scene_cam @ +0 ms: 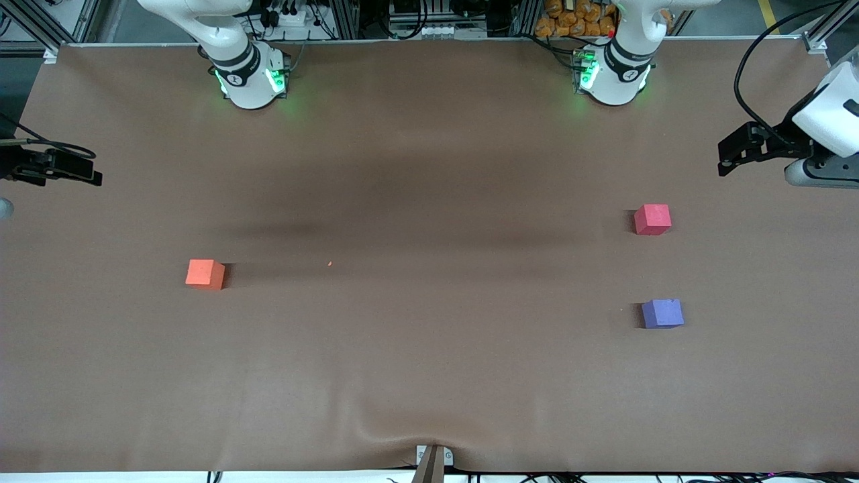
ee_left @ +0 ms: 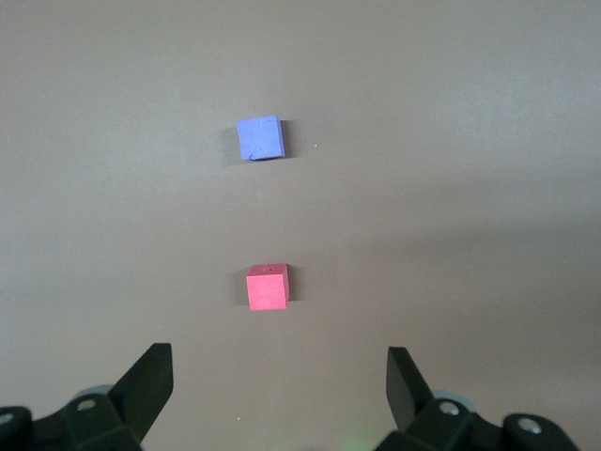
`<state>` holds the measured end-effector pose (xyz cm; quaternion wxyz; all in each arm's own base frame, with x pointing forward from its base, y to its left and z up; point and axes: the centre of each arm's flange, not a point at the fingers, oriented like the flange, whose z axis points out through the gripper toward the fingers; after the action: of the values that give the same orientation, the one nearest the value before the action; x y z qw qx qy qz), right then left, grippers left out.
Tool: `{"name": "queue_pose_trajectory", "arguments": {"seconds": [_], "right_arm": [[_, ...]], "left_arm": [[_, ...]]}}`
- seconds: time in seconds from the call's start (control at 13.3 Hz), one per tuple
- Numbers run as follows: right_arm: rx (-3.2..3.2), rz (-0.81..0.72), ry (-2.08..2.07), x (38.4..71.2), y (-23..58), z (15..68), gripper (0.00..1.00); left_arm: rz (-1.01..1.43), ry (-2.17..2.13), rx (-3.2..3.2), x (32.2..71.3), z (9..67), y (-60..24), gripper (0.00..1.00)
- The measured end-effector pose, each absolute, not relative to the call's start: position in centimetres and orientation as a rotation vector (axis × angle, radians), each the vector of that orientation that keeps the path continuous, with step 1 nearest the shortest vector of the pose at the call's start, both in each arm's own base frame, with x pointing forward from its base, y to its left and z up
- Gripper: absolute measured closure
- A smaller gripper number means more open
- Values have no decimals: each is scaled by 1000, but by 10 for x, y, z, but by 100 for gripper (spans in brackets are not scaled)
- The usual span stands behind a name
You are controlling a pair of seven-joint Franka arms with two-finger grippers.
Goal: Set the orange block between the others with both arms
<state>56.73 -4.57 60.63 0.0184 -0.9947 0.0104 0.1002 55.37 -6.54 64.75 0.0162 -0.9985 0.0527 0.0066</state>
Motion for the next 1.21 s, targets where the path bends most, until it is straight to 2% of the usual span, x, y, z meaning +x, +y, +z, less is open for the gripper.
{"name": "queue_pose_trajectory", "arguments": {"seconds": [0.75, 0.9, 1.21], "right_arm": [[-3090, 307, 39, 570, -48, 606, 0], [-3084, 367, 38, 584, -47, 572, 0], [-3087, 449, 14, 637, -37, 436, 0]], "left_arm": [[20, 163, -3105, 554, 647, -65, 0], [21, 163, -3105, 554, 647, -65, 0], [25, 161, -3105, 554, 646, -65, 0]]}}
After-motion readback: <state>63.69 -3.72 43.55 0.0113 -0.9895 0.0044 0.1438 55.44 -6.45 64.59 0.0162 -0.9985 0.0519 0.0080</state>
